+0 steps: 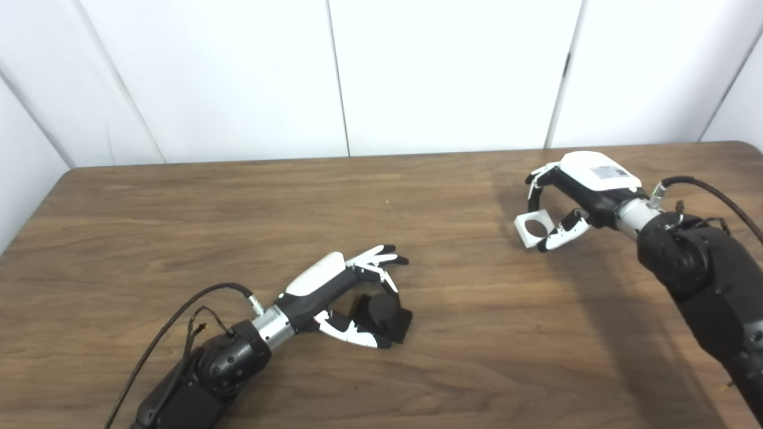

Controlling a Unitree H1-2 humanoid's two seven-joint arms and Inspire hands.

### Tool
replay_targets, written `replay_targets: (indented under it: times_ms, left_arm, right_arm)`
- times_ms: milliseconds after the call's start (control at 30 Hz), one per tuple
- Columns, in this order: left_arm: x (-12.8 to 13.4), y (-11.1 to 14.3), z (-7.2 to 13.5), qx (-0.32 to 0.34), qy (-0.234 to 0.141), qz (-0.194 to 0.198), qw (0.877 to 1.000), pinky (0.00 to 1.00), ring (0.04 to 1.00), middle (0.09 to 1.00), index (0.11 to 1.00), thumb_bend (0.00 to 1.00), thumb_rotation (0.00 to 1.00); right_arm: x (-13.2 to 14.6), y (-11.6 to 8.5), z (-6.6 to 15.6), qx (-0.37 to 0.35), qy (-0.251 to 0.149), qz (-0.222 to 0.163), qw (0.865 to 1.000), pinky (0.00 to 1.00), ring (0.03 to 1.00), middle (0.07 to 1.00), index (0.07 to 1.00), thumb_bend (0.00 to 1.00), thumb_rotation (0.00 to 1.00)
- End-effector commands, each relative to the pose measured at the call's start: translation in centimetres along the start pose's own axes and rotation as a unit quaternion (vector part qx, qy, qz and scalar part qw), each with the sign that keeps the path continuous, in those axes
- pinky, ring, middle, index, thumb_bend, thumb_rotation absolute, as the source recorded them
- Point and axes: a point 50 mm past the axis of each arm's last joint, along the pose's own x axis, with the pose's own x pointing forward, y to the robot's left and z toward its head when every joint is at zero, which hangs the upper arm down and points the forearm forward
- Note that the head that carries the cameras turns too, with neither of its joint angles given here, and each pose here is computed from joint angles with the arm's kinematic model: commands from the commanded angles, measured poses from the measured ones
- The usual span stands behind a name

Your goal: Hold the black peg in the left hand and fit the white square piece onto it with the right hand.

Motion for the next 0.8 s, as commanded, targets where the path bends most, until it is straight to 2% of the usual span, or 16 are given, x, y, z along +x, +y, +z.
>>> replay_targets:
  times_ms: [0, 100, 333, 500, 767]
  left_arm:
    - [-1.0, -2.4, -1.7, 0.027, 0.062, -0.063, 0.996, 0.94, 0.988, 0.907, 0.490, 0.52, 0.08]
    - [-1.0, -2.4, -1.8, 0.025, 0.061, -0.063, 0.996, 0.94, 0.987, 0.907, 0.490, 0.52, 0.07]
    - [-1.1, -2.2, -1.8, 0.026, 0.066, -0.066, 0.995, 0.94, 0.988, 0.912, 0.491, 0.52, 0.08]
    - [-1.0, -2.3, -1.7, 0.029, 0.066, -0.067, 0.995, 0.94, 0.986, 0.909, 0.490, 0.52, 0.08]
    - [-0.8, -2.4, -1.7, 0.027, 0.062, -0.067, 0.995, 0.93, 0.984, 0.908, 0.490, 0.52, 0.08]
  right_arm:
    - [0.1, -3.7, 1.3, -0.017, -0.035, -0.042, 0.998, 0.79, 0.880, 0.816, 0.482, 0.52, 0.13]
    - [0.0, -3.9, 2.8, -0.016, -0.067, -0.047, 0.997, 0.78, 0.875, 0.813, 0.482, 0.52, 0.13]
    - [-0.5, -4.5, 6.2, -0.010, -0.114, -0.042, 0.993, 0.83, 0.892, 0.817, 0.481, 0.52, 0.13]
    - [-0.9, -5.0, 8.3, -0.015, -0.162, -0.050, 0.985, 0.84, 0.872, 0.808, 0.480, 0.52, 0.14]
    - [-1.7, -5.6, 11.7, -0.019, -0.205, -0.041, 0.978, 0.82, 0.857, 0.802, 0.480, 0.52, 0.14]
